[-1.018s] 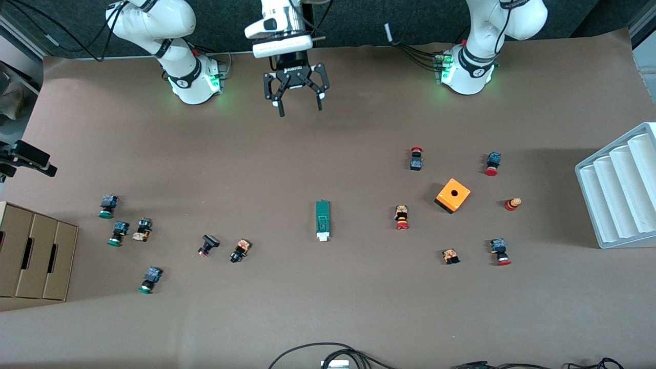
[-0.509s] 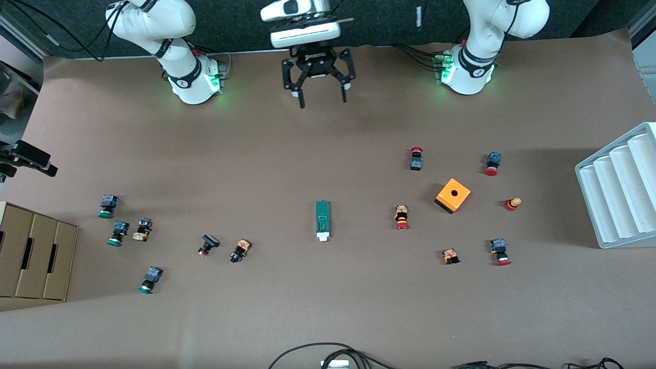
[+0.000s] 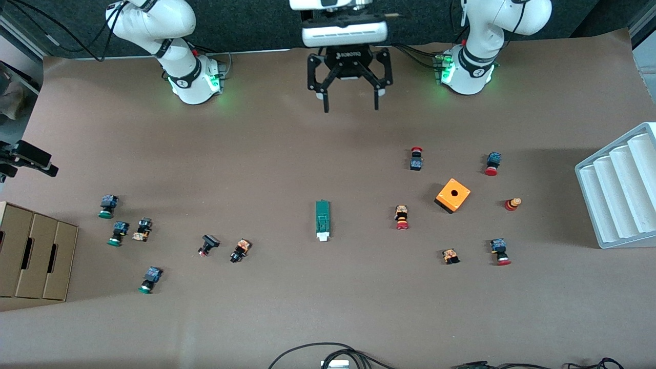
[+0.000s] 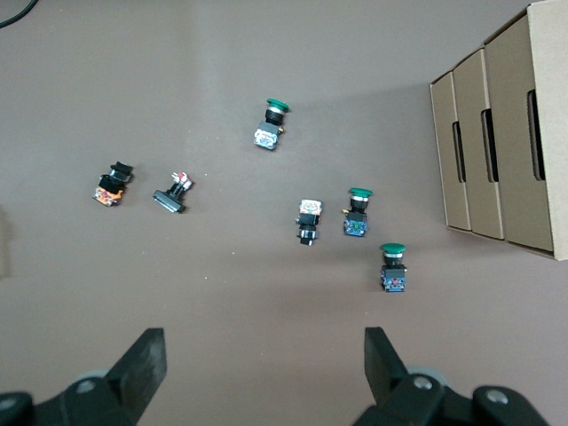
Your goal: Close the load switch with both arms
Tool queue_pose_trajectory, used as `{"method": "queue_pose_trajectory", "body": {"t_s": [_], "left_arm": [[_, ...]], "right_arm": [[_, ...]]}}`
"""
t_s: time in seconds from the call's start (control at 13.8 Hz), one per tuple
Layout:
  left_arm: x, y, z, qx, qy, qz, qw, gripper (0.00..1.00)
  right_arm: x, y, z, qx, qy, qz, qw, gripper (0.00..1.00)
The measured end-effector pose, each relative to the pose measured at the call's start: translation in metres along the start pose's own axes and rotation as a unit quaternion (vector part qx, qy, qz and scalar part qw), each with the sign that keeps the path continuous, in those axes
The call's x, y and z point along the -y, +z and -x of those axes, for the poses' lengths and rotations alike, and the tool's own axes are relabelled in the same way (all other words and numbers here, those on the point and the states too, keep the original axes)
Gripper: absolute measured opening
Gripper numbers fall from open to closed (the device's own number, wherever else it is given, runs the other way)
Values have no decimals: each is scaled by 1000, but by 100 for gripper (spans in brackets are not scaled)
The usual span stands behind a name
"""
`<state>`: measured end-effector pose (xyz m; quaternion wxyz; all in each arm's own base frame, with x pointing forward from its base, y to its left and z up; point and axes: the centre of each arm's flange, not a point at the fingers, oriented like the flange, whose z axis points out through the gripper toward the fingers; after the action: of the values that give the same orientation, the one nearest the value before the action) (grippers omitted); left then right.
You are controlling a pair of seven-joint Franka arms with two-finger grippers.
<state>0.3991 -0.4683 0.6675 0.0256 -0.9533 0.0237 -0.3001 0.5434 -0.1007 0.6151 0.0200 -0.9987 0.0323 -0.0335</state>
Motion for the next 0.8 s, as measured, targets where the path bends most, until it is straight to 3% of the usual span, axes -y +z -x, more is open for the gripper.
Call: {"method": "queue_pose_trajectory", "body": {"t_s": [0.51, 0.8], "left_arm": [[85, 12, -60, 68, -18, 45, 996, 100], [138, 38, -81, 101, -41, 30, 994, 100]], "right_arm": [[4, 0, 0, 0, -4, 0, 1000, 100], [11, 1, -1, 0, -10, -1, 1000, 100]]}}
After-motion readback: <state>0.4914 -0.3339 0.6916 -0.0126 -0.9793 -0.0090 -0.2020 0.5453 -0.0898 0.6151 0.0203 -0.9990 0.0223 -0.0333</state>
